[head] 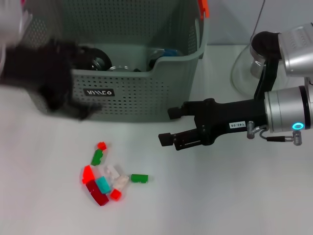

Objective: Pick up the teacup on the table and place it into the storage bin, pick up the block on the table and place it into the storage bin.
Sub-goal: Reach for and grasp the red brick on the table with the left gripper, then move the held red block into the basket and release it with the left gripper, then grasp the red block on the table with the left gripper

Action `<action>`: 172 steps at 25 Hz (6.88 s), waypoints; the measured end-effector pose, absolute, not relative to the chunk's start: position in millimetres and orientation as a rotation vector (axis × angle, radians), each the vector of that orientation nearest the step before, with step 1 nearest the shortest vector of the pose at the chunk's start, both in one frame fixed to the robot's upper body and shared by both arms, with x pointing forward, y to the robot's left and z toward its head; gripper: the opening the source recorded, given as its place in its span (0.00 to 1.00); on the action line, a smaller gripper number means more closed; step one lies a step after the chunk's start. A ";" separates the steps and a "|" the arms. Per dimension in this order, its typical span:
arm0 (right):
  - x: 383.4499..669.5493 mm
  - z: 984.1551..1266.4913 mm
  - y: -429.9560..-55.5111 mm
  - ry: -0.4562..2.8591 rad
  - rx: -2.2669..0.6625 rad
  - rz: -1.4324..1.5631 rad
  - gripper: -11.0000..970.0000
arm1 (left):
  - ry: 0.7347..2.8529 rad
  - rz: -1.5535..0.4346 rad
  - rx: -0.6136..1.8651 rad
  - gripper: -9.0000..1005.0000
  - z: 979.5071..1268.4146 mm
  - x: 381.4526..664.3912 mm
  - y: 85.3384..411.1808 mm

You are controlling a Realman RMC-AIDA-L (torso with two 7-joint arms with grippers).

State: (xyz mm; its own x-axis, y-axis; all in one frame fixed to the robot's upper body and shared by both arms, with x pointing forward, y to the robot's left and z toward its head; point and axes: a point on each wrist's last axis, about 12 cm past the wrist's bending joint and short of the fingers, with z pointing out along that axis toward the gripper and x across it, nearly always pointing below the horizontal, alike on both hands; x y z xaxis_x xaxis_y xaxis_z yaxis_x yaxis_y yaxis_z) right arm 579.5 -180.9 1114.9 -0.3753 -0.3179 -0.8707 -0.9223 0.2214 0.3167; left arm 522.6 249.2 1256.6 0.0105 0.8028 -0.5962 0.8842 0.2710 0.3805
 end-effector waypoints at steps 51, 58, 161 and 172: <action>576.1 1092.1 -184.6 1.910 -0.905 1.206 0.97 | 1.375 0.090 2.667 0.83 1134.7 521.3 174.3; 576.8 1092.4 -185.6 1.910 -0.902 1.202 0.97 | 1.367 0.101 2.666 0.52 1128.8 523.3 172.5; 573.5 1097.0 -199.1 1.913 -1.038 1.194 0.97 | 2.115 -0.270 0.666 0.49 1255.4 680.2 278.0; 576.0 1101.0 -202.1 1.913 -1.071 1.175 0.97 | 1.865 -0.565 1.130 0.77 1265.7 542.4 286.8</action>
